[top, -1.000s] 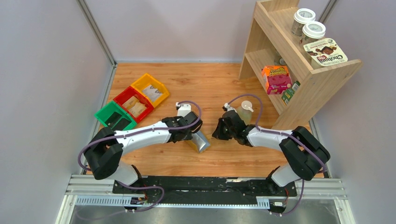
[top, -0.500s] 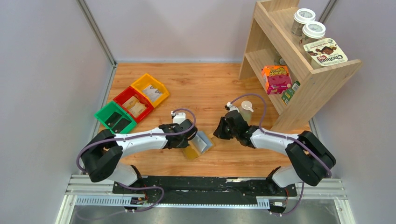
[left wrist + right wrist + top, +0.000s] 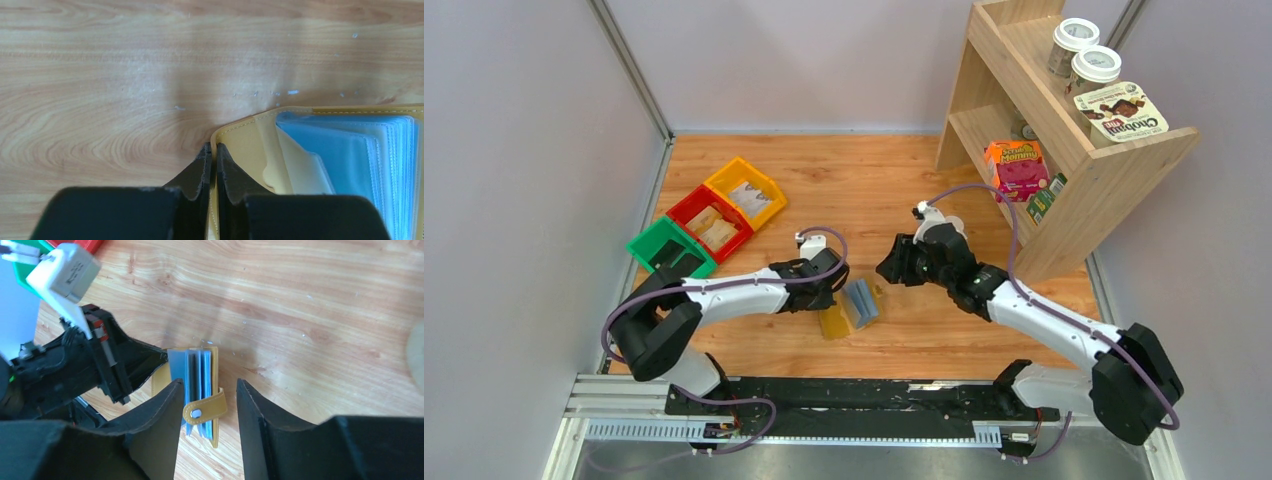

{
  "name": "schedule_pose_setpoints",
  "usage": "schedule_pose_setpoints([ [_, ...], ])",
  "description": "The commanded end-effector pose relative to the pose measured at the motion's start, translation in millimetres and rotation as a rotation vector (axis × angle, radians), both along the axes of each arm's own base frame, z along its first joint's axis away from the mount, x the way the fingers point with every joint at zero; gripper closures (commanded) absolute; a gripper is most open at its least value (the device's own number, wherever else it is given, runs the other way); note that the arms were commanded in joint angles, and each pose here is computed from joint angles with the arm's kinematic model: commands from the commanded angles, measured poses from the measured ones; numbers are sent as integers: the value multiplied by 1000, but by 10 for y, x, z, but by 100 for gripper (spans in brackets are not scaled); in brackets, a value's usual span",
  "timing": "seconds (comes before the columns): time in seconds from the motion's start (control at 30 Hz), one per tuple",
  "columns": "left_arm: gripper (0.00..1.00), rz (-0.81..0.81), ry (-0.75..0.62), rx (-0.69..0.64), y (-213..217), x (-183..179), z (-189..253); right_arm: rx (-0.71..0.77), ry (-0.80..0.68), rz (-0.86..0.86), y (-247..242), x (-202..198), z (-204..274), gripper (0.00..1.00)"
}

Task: Take the credit cards out of the card holder
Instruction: Open the card holder at the center of the board.

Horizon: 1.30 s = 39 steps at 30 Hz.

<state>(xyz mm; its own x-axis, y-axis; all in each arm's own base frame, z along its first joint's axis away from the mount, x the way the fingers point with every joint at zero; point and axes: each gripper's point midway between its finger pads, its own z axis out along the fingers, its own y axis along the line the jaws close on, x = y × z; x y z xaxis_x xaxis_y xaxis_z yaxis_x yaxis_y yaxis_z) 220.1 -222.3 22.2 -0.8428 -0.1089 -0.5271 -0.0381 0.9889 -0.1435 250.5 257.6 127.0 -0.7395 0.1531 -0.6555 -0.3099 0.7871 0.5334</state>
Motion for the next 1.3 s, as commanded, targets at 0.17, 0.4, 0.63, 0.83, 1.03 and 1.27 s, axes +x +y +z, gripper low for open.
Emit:
schedule_pose_setpoints([
  [0.17,92,-42,-36,-8,-156,178,61,55,-106,209,201,-158,530,72],
  [0.4,92,-46,-41,-6,-165,194,45,51,-14,310,502,-229,253,78],
  [0.63,93,-37,-34,-24,-154,231,-18,-14,89,264,510,-214,-217,84],
  [0.83,93,-30,-43,-70,-204,317,-32,-41,132,330,636,-317,-362,83],
  [1.03,92,-1,-47,-115,-205,288,-46,-10,152,400,841,-425,-353,82],
  [1.27,85,49,-78,-139,-104,264,0,-14,179,418,970,-482,-473,75],
])
